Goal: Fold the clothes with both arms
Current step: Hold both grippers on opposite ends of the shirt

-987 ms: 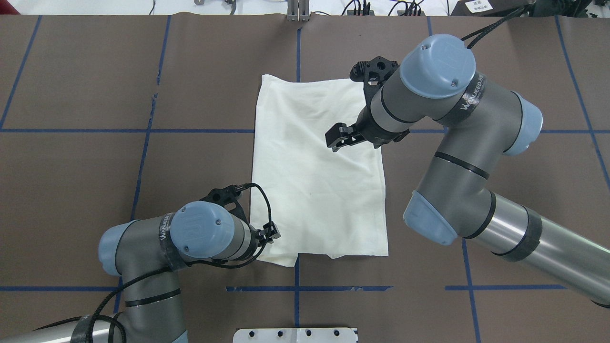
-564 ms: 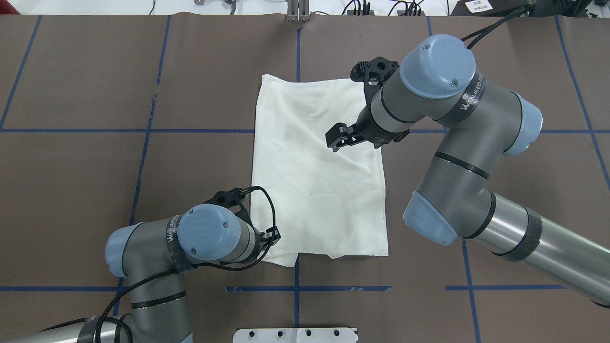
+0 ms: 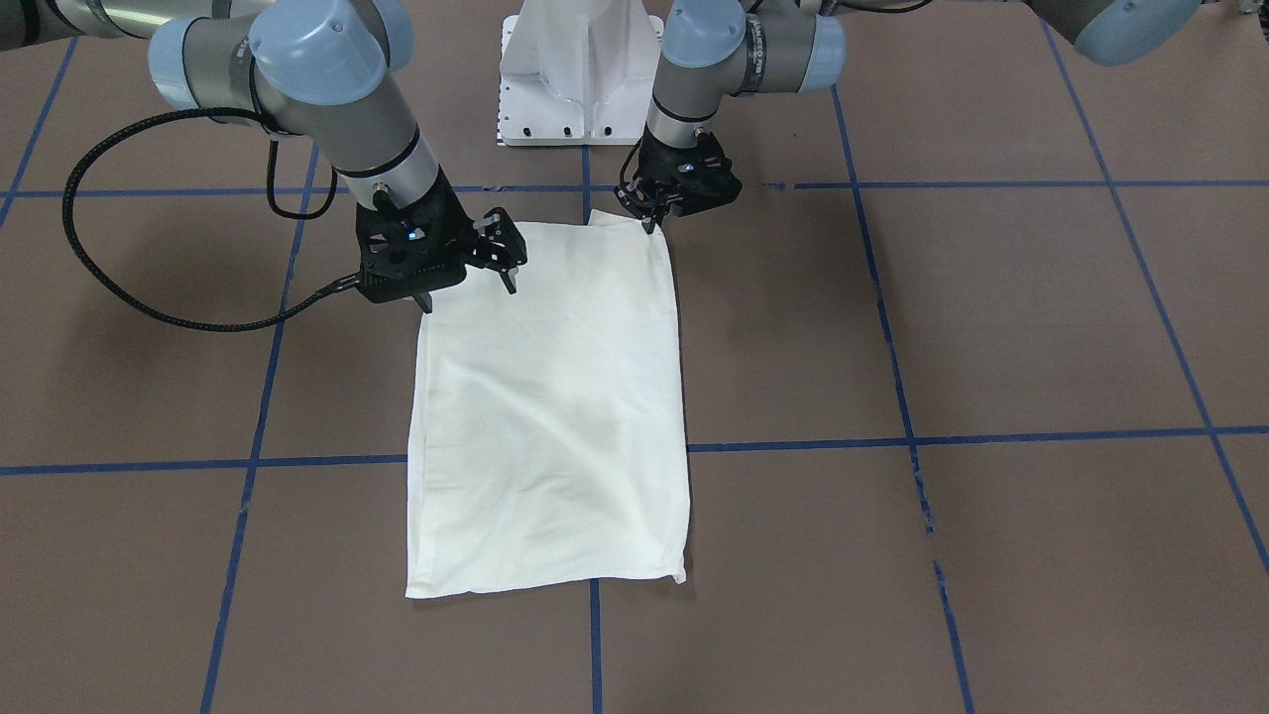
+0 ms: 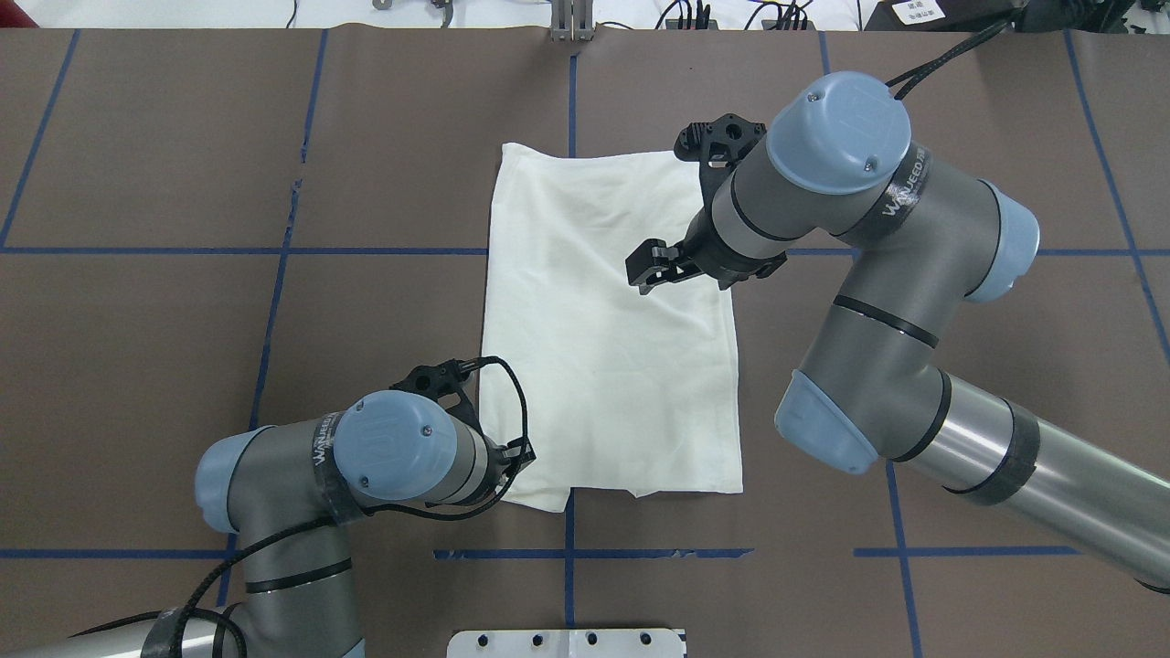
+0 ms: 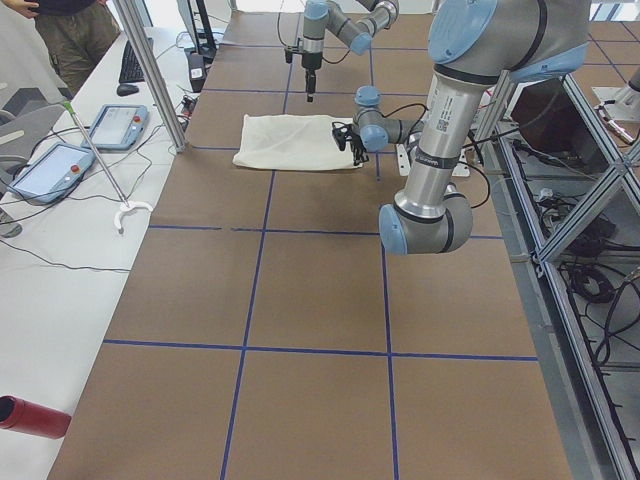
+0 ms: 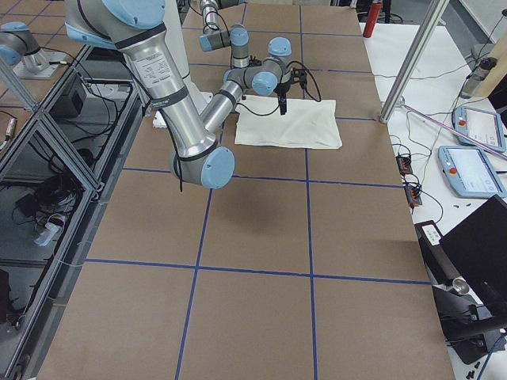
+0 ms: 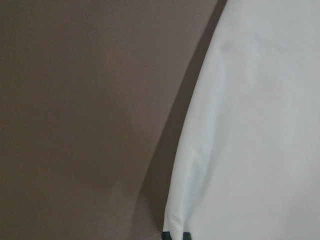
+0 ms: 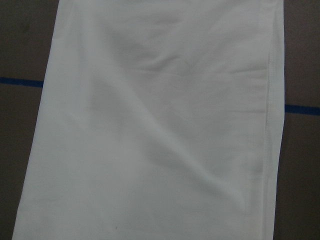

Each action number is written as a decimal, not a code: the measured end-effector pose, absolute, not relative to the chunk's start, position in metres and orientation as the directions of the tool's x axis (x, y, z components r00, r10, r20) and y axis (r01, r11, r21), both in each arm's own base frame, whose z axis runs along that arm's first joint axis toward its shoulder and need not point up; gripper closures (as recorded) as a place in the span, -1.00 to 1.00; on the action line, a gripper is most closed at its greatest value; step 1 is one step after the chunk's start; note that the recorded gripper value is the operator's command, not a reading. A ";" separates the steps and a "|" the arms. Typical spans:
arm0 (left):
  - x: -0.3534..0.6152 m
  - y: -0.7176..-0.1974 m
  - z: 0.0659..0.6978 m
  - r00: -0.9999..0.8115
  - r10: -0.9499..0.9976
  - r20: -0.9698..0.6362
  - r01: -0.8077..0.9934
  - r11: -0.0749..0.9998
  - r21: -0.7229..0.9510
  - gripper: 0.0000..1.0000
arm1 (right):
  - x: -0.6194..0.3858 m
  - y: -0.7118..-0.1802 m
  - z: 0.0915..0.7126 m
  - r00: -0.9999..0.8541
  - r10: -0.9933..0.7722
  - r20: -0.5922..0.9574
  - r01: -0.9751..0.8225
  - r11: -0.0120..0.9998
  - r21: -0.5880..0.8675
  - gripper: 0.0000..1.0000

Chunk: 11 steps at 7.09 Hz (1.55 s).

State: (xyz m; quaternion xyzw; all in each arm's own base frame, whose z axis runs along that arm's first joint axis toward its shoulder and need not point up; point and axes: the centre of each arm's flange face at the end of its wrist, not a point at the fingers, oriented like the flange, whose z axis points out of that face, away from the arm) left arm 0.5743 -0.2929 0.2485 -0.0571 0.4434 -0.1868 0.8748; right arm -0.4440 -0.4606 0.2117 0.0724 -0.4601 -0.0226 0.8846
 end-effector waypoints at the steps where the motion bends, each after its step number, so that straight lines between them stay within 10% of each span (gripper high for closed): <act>1: 0.568 -0.291 0.247 0.535 -0.376 -0.757 0.274 0.924 -0.265 1.00 | -0.452 -0.451 0.210 0.568 -0.056 0.821 -0.048 0.994 0.101 -1.00; 11: 0.543 -0.281 0.219 0.553 -0.317 -0.771 0.233 0.947 -0.223 1.00 | -0.543 -0.288 0.297 0.598 0.464 0.653 -0.371 0.883 -0.288 -1.00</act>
